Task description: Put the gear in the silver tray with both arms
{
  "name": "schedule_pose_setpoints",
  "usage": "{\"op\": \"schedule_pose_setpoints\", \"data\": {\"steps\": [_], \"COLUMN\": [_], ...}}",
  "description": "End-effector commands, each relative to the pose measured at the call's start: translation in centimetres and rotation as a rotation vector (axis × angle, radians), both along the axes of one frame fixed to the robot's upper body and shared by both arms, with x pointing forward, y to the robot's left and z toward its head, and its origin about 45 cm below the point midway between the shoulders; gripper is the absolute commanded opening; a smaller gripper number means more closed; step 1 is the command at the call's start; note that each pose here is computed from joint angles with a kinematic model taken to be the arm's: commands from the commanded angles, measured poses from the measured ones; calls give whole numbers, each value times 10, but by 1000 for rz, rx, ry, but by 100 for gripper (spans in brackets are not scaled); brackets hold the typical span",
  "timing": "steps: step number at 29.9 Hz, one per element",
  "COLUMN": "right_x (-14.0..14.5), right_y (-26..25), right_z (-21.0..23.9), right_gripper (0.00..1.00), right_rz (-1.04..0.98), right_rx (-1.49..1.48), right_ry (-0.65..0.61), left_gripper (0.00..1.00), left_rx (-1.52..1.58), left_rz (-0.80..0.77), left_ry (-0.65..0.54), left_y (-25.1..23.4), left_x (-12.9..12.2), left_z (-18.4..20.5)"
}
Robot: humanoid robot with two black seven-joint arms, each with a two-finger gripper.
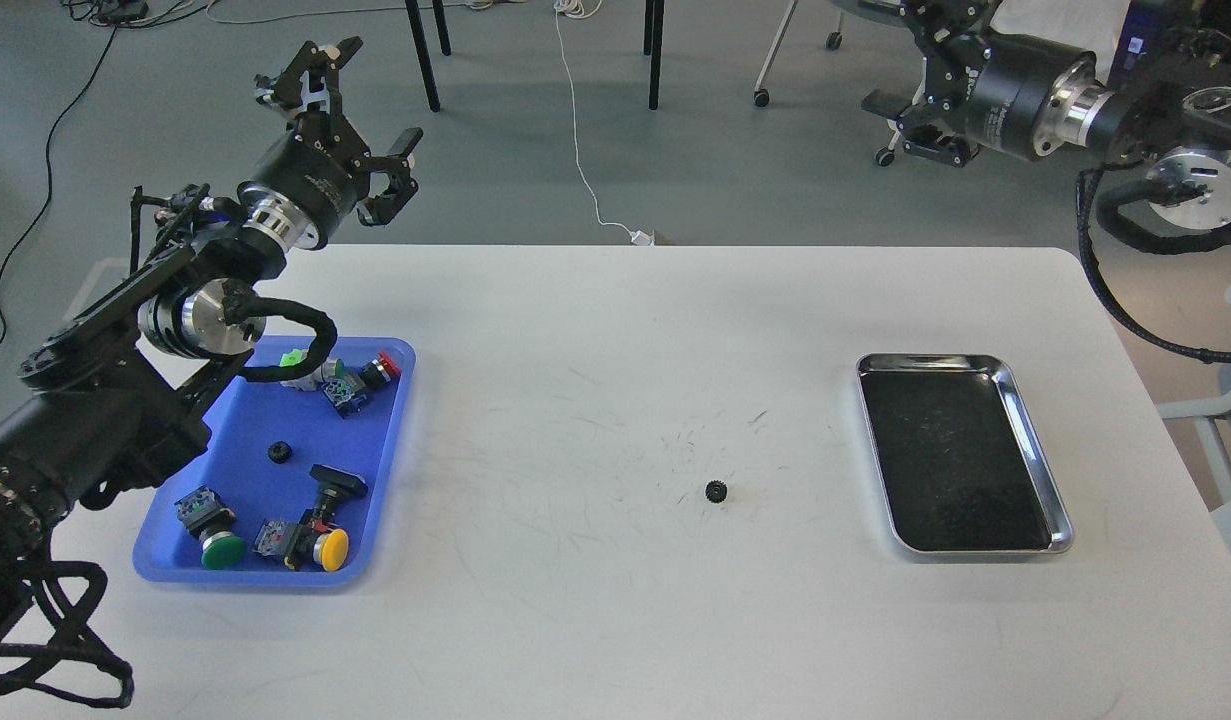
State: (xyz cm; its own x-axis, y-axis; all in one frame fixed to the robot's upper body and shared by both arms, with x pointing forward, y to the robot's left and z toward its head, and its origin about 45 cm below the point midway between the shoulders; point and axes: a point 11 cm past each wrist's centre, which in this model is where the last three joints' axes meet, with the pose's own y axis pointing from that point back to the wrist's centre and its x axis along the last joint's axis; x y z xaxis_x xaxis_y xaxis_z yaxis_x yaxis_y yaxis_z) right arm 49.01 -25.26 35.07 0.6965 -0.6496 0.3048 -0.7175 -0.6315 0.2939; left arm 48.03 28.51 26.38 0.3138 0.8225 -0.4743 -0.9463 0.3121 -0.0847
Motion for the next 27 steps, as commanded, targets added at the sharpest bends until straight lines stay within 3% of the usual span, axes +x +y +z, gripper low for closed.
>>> {"op": "schedule_pose_setpoints", "data": {"steps": [1, 8, 15, 20, 27], "right_x": [-3, -27, -56, -92, -107], "right_y": [38, 108, 144, 143, 109], "right_z": [-13, -73, -108, -139, -176], "right_gripper": [99, 99, 98, 98, 96], "right_rz": [120, 379, 600, 813, 886], "right_rx": [-164, -488, -665, -832, -962], "right_ry": [9, 26, 7, 3, 16], "left_gripper": [98, 98, 98, 98, 98], "left_rx": [-76, -129, -111, -98, -85], "left_rz": [18, 34, 58, 71, 81], "left_ry": [1, 8, -2, -8, -10], "left_y": [14, 26, 43, 52, 59], "left_x": [-3, -7, -8, -9, -10], "left_z": [0, -4, 1, 5, 7]}}
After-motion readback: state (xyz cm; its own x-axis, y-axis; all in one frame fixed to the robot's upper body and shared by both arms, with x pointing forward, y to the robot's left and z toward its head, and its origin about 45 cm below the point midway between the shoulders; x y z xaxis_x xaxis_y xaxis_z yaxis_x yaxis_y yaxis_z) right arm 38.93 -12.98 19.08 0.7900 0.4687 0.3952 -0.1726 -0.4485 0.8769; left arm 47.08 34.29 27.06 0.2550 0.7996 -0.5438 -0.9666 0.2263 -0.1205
